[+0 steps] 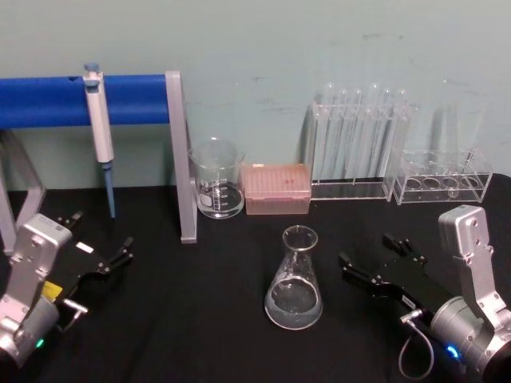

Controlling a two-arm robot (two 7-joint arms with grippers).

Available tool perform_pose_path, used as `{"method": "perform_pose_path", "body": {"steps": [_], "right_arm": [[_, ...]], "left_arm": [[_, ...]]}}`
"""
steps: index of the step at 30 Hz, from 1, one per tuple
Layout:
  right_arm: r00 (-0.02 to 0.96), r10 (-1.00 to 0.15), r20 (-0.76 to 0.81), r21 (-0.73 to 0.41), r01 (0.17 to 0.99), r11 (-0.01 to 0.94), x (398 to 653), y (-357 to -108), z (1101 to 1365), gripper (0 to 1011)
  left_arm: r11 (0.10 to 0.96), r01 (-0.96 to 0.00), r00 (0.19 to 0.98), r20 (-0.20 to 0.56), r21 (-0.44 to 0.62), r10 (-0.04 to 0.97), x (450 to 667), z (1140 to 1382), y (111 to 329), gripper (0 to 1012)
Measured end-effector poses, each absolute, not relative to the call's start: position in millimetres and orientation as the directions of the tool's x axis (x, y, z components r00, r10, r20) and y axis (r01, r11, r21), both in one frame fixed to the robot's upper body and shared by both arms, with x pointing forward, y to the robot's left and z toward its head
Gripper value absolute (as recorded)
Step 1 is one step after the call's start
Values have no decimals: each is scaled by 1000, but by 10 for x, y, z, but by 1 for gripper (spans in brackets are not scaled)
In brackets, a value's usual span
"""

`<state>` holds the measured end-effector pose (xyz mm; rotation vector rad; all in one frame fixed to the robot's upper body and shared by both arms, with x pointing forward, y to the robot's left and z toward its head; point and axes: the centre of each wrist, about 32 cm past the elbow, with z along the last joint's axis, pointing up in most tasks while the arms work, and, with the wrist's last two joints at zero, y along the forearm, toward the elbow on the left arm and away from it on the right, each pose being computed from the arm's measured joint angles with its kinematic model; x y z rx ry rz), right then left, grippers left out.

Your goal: Grasp the erlenmeyer flask with one hand, shake it three times, then place it back.

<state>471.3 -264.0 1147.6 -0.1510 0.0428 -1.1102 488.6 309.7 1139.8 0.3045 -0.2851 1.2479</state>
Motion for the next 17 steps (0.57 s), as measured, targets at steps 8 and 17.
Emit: {"method": "perform_pose_path", "body": {"steps": [8, 17], "right_arm": [[445, -895, 41, -143, 889, 435, 4713, -2640, 11476, 1000], [445, -895, 41, -143, 889, 435, 4713, -2640, 11476, 1000]], "left_arm": [[287, -955, 292, 374, 70, 880, 4886, 11398, 3097, 1001], [287, -955, 292, 374, 70, 880, 4886, 11398, 3096, 1001]]}}
